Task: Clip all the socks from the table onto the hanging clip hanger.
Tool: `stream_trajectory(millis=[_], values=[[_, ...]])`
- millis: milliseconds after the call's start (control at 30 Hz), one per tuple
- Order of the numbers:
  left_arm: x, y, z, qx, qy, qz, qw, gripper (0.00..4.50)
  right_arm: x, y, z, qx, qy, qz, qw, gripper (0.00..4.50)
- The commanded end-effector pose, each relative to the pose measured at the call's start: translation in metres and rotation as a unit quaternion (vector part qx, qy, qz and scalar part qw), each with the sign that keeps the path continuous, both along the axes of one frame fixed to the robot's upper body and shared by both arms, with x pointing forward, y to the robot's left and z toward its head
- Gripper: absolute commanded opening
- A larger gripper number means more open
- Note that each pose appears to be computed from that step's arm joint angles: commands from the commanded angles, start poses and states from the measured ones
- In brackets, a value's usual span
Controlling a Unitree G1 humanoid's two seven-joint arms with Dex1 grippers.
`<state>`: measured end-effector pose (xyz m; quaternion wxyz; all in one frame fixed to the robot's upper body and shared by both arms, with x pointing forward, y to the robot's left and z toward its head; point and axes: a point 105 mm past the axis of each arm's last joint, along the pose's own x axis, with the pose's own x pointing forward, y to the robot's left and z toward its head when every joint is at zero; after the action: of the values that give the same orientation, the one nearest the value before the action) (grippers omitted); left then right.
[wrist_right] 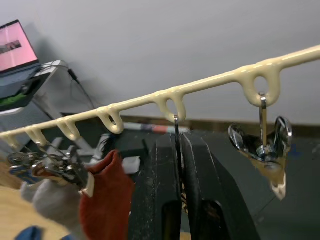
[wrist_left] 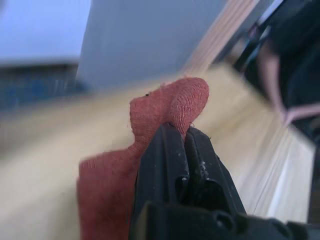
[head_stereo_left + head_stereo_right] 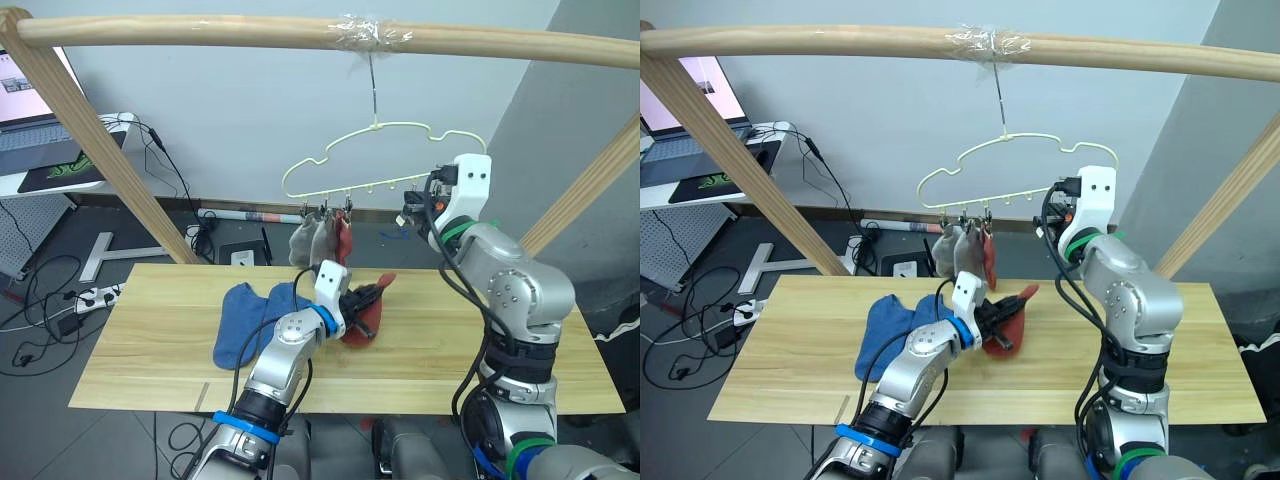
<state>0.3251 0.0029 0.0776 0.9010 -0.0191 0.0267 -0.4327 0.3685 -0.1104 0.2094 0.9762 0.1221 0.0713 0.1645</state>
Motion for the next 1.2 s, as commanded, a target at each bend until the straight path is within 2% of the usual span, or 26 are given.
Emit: stream_trajectory(millis=[33,133,367,1200], values=[[0.002,-0.008,0.038,-0.044,-0.056,0.011,0.997,0.02,-0.003,-0.002,0.002,0.037,0.045,0.012,0.998,0.00],[0.006,-0.013,0.056,-0.065,-0.082,0.027,0.994,0.02,-0.004,0.001,0.007,0.058,0.065,0.019,0.996,0.00],[0.006,-0.015,0.074,-0.080,-0.128,0.046,0.988,0.02,-0.004,0.002,0.009,0.069,0.088,0.020,0.993,0.00],[-0.001,-0.008,0.082,-0.065,-0.192,0.071,0.977,0.02,0.002,-0.009,0.010,0.071,0.105,-0.003,0.992,0.00]])
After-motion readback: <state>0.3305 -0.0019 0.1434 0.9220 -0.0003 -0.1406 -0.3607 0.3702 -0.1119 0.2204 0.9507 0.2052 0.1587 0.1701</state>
